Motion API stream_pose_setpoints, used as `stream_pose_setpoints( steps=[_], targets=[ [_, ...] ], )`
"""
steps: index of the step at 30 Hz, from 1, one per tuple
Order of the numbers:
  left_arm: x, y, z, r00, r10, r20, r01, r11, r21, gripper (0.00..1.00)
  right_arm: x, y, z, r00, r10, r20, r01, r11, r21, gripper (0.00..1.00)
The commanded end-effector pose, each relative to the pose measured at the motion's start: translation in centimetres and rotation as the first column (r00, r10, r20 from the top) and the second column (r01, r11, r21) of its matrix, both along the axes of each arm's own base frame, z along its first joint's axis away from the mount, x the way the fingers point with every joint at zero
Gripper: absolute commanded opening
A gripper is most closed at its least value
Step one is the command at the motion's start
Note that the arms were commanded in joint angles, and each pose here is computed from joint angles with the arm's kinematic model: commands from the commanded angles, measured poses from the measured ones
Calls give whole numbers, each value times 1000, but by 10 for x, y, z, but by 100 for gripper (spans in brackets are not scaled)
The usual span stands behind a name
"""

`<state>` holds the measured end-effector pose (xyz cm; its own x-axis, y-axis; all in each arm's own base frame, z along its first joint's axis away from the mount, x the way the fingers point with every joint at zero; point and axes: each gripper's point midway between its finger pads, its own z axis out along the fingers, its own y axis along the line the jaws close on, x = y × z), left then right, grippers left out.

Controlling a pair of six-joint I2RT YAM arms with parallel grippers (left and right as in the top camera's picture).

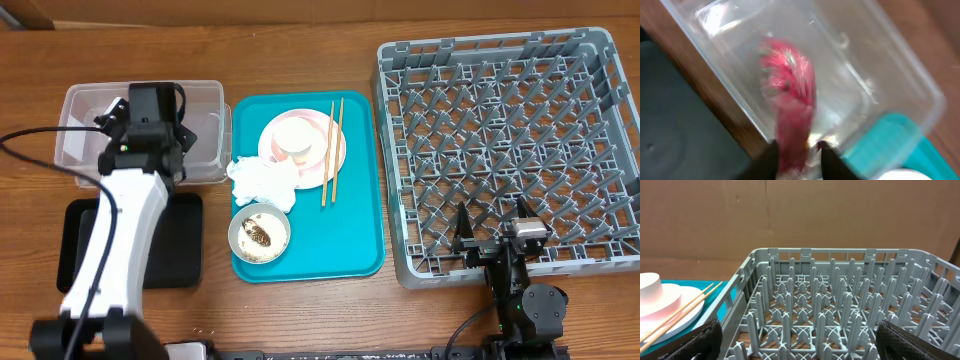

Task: Sort waste into correct bins and load items into the dishwasher
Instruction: 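Carry the red wrapper into the clear plastic bin and release, then move the left gripper to the white tissue and grasp it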

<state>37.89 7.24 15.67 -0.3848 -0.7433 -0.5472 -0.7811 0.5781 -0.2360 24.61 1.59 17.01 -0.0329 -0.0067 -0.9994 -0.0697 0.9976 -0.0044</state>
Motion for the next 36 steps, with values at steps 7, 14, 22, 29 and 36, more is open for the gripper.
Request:
stream_pose_setpoints(
  steps=[7, 14, 22, 29, 36],
  targets=[
    [17, 15, -13, 996, -85, -18, 85, 996, -17, 80, 0, 0, -3, 1000, 2, 0, -2, 1000, -1, 100],
    [27, -37, 9, 932, -347, 104, 360, 920, -157, 85, 0, 0, -3, 1000, 2, 0, -2, 1000, -1, 100],
    [14, -82, 40, 825, -515, 234, 563, 789, -246, 75, 0, 0, -3, 1000, 2, 0, -2, 1000, -1, 100],
    [-4, -120, 29, 786, -591, 180, 616, 725, -309, 69, 0, 0, -3, 1000, 2, 0, -2, 1000, -1, 100],
    [-10, -153, 19, 816, -570, 100, 573, 771, -278, 55, 0, 0, -3, 1000, 2, 0, -2, 1000, -1, 100]
  ],
)
